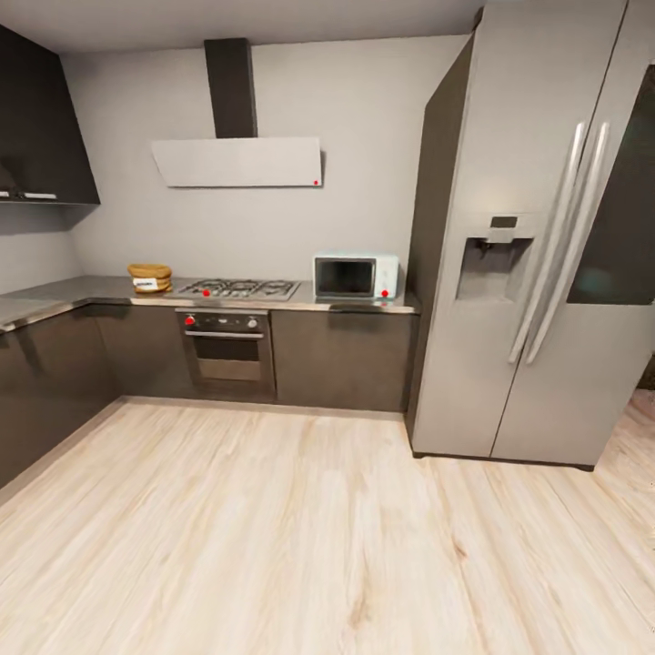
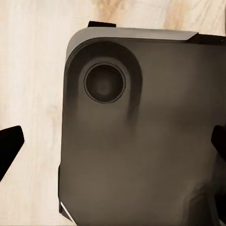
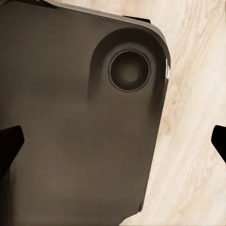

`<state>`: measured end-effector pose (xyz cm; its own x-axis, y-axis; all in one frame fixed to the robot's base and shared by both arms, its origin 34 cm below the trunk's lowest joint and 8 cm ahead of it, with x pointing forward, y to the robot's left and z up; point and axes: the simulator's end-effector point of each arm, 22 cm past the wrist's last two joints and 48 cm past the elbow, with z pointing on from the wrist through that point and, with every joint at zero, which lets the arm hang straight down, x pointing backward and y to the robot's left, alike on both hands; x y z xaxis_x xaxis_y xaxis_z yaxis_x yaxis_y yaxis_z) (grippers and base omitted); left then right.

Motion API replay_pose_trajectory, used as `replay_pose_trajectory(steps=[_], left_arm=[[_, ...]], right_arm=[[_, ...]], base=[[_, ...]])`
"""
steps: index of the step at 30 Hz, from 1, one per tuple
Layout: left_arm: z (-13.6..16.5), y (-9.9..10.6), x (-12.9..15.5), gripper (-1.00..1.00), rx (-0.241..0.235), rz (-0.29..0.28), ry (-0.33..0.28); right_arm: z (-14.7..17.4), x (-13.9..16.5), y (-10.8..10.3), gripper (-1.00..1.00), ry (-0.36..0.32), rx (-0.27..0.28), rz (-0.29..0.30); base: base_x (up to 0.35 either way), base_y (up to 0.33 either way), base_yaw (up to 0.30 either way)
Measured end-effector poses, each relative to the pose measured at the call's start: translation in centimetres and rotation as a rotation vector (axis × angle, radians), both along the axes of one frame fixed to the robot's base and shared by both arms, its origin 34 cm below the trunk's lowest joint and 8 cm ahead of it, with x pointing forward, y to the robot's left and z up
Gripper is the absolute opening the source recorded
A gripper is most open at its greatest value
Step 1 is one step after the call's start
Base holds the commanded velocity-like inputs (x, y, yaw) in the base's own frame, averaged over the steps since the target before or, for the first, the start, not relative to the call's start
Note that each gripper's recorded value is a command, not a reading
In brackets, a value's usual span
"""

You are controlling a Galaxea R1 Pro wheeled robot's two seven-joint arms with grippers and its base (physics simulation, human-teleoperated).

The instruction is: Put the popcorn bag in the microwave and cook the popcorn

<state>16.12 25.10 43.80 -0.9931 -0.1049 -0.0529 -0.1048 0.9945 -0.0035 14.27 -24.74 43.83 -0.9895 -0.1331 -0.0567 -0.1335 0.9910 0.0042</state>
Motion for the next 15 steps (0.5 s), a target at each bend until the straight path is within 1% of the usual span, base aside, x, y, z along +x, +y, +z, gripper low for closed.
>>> replay_pose_trajectory(steps=[5,7,15], left_arm=[[0.00,0.00,0.00,1.00,0.000,0.000,0.000],[0.00,0.00,0.00,1.00,0.000,0.000,0.000],[0.00,0.00,-0.01,1.00,0.000,0.000,0.000]], right_arm=[[0.00,0.00,0.05,1.00,0.000,0.001,0.000],[0.00,0.00,0.05,1.00,0.000,0.001,0.000],[0.00,-0.03,-0.06,1.00,0.002,-0.001,0.000]], base=[[0.323,0.090,-0.245],[0.323,0.090,-0.172],[0.323,0.092,-0.017]])
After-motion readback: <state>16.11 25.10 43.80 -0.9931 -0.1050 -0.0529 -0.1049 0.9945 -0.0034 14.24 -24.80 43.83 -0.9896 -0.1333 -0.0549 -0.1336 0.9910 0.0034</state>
